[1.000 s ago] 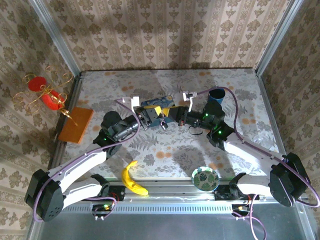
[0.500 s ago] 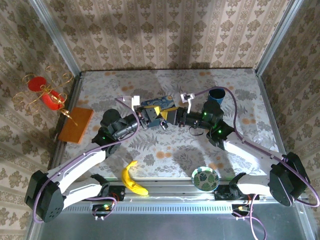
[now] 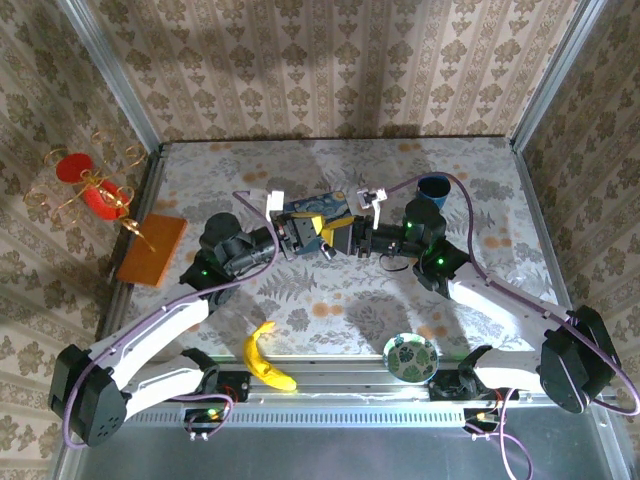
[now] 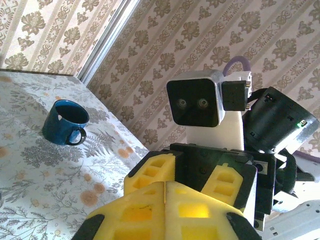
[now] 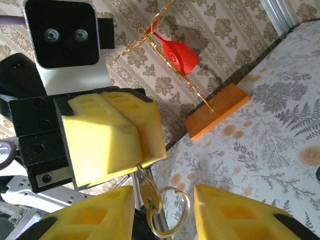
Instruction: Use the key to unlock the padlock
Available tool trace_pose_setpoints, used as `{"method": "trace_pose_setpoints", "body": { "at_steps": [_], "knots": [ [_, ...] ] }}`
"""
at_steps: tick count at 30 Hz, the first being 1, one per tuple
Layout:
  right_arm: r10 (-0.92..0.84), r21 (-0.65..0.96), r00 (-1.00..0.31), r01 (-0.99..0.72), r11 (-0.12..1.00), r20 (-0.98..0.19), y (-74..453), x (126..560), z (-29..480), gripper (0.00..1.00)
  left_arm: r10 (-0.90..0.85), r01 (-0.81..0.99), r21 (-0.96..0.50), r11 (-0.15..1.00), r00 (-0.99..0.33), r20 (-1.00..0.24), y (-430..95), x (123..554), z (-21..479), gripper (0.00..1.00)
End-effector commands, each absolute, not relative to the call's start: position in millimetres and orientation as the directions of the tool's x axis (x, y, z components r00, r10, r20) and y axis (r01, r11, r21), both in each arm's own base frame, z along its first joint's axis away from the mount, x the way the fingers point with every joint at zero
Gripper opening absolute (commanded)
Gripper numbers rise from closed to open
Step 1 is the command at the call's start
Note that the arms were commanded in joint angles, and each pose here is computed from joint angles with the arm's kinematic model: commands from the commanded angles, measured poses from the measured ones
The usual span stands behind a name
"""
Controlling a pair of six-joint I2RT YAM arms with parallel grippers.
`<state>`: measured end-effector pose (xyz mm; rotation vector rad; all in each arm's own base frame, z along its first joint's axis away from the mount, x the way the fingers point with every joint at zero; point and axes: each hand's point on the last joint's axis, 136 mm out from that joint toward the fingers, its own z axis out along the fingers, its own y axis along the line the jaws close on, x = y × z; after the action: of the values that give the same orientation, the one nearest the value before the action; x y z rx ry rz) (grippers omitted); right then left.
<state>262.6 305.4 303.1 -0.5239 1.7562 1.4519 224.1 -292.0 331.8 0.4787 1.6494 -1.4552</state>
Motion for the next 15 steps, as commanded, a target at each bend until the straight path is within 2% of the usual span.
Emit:
{"method": "trace_pose_setpoints", "body": {
  "at_steps": [1, 7, 11, 15],
  "knots": [
    [0.161, 0.578, -0.555, -0.786, 0.220, -0.816, 309.5, 258.9, 324.2, 0.36, -0.258, 0.779, -0.591, 0.209, -0.539, -0.802, -293.4, 221.1, 348.4, 0.00],
    [0.153, 0.576, -0.555, -0.790, 0.211, -0.817, 310.6, 257.0, 324.2, 0.22, -0.266, 0.773, -0.601, 0.202, -0.547, -0.794, -294.4, 222.5, 347.6, 0.00],
    [0.151, 0.577, -0.557, -0.789, 0.210, -0.817, 310.5, 256.3, 323.7, 0.10, -0.271, 0.771, -0.603, 0.205, -0.547, -0.792, -293.9, 224.0, 347.3, 0.00],
    [0.149, 0.578, -0.559, -0.786, 0.218, -0.816, 309.0, 256.2, 321.0, 0.07, -0.277, 0.769, -0.603, 0.212, -0.545, -0.792, -292.4, 225.6, 347.1, 0.00]
  ]
}}
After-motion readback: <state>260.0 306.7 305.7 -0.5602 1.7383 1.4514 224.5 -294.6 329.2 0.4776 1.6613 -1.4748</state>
